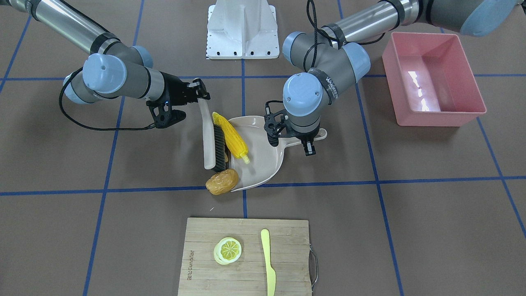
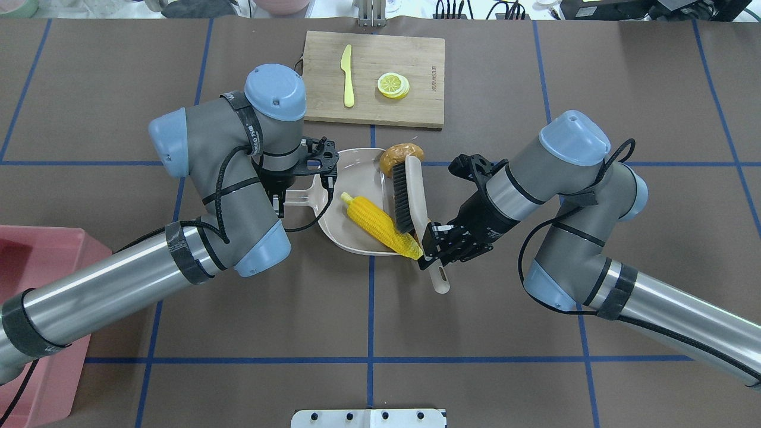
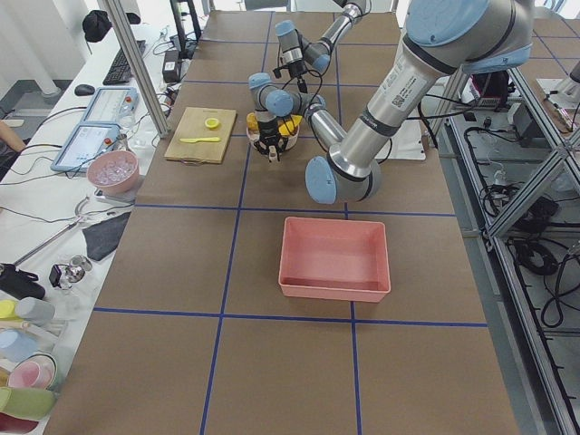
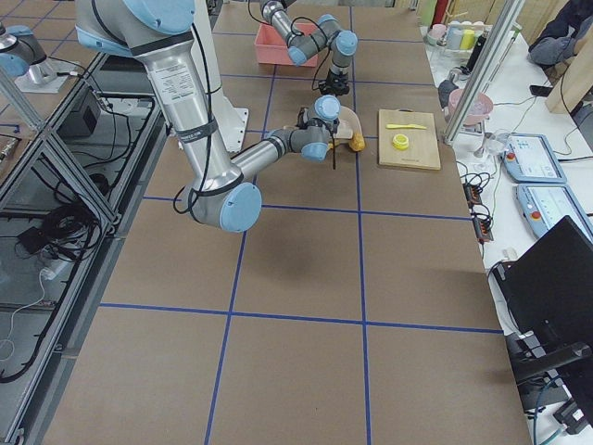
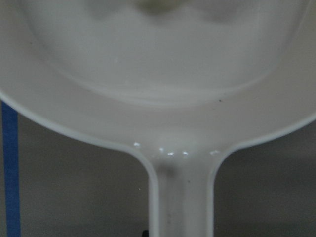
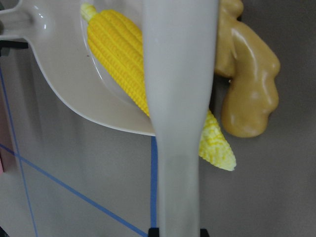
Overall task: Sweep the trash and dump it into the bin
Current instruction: 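Sweep the corn, potato and ginger into the dustpan with the right brush, then lift the brush back away from the dustpan with the right gripper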
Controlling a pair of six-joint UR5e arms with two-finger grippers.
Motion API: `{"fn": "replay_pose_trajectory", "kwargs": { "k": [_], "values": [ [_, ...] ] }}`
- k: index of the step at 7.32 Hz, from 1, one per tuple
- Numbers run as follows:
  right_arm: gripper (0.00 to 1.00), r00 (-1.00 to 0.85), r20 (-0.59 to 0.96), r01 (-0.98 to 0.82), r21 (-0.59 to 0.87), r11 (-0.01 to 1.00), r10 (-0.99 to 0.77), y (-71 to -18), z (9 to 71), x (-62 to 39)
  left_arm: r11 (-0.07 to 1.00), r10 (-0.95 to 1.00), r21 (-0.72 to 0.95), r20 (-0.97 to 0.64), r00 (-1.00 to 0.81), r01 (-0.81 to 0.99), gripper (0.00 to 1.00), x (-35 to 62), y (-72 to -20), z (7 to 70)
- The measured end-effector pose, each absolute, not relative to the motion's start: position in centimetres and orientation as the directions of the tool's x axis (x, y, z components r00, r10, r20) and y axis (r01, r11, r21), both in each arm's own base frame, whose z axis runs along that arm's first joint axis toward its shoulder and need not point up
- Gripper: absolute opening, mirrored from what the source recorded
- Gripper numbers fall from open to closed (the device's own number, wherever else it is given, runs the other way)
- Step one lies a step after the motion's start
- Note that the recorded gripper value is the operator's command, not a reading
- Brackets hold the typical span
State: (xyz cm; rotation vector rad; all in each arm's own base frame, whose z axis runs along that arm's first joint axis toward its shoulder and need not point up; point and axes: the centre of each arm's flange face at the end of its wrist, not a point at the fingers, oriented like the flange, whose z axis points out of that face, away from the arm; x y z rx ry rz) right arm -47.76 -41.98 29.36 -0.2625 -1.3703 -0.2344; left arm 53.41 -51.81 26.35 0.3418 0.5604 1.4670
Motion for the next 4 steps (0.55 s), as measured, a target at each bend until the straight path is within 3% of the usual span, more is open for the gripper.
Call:
{"fn": "replay_pose_trajectory", "kwargs": {
  "k": [4],
  "values": [
    [0.0, 0.208, 0.976, 0.289, -0.12, 0.95, 0.06, -44.9, 27.7, -41.8, 0.089, 0.989, 0.542, -0.147, 0.01, -0.836, 0.0, 53.4, -51.9, 26.4]
  ]
}}
